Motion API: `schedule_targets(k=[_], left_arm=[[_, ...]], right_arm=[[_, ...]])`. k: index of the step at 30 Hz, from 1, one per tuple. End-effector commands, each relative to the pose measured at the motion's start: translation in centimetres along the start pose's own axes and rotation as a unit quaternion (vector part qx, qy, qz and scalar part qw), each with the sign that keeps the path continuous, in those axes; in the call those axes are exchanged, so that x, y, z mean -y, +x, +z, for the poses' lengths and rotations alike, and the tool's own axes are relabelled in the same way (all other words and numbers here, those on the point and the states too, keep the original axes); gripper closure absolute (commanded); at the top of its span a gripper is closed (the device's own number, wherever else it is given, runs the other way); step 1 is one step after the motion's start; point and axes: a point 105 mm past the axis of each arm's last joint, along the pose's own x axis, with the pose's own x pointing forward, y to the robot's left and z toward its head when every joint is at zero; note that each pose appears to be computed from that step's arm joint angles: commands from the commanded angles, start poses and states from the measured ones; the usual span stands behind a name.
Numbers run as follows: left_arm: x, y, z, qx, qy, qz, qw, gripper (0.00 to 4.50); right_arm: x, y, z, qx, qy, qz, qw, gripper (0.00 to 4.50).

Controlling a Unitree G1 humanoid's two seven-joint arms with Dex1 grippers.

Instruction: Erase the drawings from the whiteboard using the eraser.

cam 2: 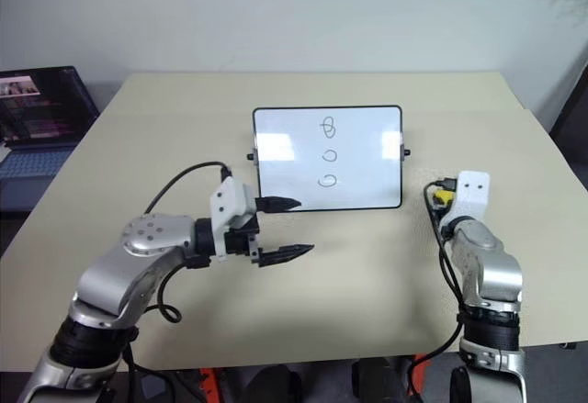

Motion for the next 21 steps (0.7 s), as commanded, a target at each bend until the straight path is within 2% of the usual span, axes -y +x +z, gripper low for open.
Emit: schedule_targets(k=[1, 5, 13, 21], left_arm=[[-2.1, -1.1, 0.5, -0.001, 0.025, 0.053, 0.998, 0.0], [-3.7, -1.9, -0.4, -0.003, 0.023, 0.13, 0.991, 0.0], [-5.4, -3.1, -1.8, -0.005, 0.017, 0.233, 0.972, 0.0], [-5.7, -2.8, -2.3, 0.0, 0.012, 0.254, 0.967, 0.0]], right_arm=[[-1.4, -0.5, 4.1, 0.086, -0.039, 0.03, 0.995, 3.26], [-2.7, -0.4, 6.2, 0.129, -0.069, 0.06, 0.987, 3.26], [-4.5, 0.5, 8.8, 0.172, -0.091, 0.097, 0.976, 3.26], [-7.2, 1.9, 11.4, 0.208, -0.101, 0.137, 0.963, 3.26]])
